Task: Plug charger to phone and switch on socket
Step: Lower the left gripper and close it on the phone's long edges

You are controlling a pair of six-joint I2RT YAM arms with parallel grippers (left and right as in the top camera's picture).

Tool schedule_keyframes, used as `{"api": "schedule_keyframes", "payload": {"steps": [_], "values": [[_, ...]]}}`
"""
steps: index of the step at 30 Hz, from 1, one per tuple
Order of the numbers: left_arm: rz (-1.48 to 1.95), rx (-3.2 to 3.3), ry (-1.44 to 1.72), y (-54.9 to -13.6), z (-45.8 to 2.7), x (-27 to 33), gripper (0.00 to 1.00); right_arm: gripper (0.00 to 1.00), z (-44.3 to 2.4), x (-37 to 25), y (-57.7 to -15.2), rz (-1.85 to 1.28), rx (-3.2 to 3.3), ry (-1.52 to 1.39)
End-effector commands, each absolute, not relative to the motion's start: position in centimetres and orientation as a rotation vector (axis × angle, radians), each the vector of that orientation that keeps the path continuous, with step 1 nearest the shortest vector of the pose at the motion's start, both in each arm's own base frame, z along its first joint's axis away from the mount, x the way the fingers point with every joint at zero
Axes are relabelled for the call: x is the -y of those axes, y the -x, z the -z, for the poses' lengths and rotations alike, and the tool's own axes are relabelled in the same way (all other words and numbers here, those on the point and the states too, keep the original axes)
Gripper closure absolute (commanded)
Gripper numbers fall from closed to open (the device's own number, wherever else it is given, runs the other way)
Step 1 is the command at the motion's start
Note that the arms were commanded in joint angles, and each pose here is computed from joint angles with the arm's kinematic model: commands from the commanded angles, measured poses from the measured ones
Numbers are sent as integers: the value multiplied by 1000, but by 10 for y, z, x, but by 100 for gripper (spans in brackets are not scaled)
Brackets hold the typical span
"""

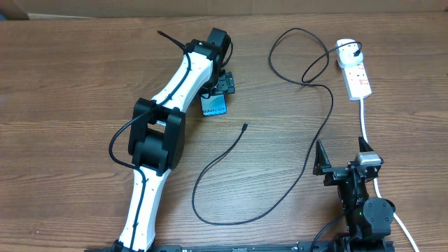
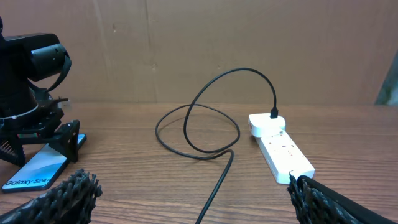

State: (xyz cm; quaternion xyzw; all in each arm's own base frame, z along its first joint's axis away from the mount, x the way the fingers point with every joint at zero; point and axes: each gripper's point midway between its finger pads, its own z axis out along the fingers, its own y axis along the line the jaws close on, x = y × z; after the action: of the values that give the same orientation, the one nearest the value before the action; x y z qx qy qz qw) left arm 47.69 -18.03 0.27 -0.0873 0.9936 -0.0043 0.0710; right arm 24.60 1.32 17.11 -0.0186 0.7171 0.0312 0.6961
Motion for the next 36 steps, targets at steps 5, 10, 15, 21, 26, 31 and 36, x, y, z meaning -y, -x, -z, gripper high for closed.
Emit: {"api": "schedule_keyframes", "payload": {"steps": [5, 10, 15, 21, 26, 31, 36], "values": [[5, -3068, 269, -458, 19, 182, 7, 0, -170, -13, -246, -65, -1594, 39], [4, -3070, 269, -458, 19, 182, 11, 0, -170, -13, -246, -65, -1594, 39], [4, -3070, 270, -458, 19, 182, 19, 0, -170, -13, -246, -65, -1594, 39], [4, -3070, 270, -458, 19, 182, 9, 0, -170, -13, -246, -65, -1594, 39], [3, -3071, 270, -458, 19, 182, 24, 0, -170, -13, -246, -65, -1594, 39], [0, -3074, 270, -457, 19, 181, 25, 0, -170, -13, -246, -65, -1594, 39], [-13, -3093, 271, -452, 19, 180, 22, 0, -170, -13, -246, -65, -1594, 39]]}}
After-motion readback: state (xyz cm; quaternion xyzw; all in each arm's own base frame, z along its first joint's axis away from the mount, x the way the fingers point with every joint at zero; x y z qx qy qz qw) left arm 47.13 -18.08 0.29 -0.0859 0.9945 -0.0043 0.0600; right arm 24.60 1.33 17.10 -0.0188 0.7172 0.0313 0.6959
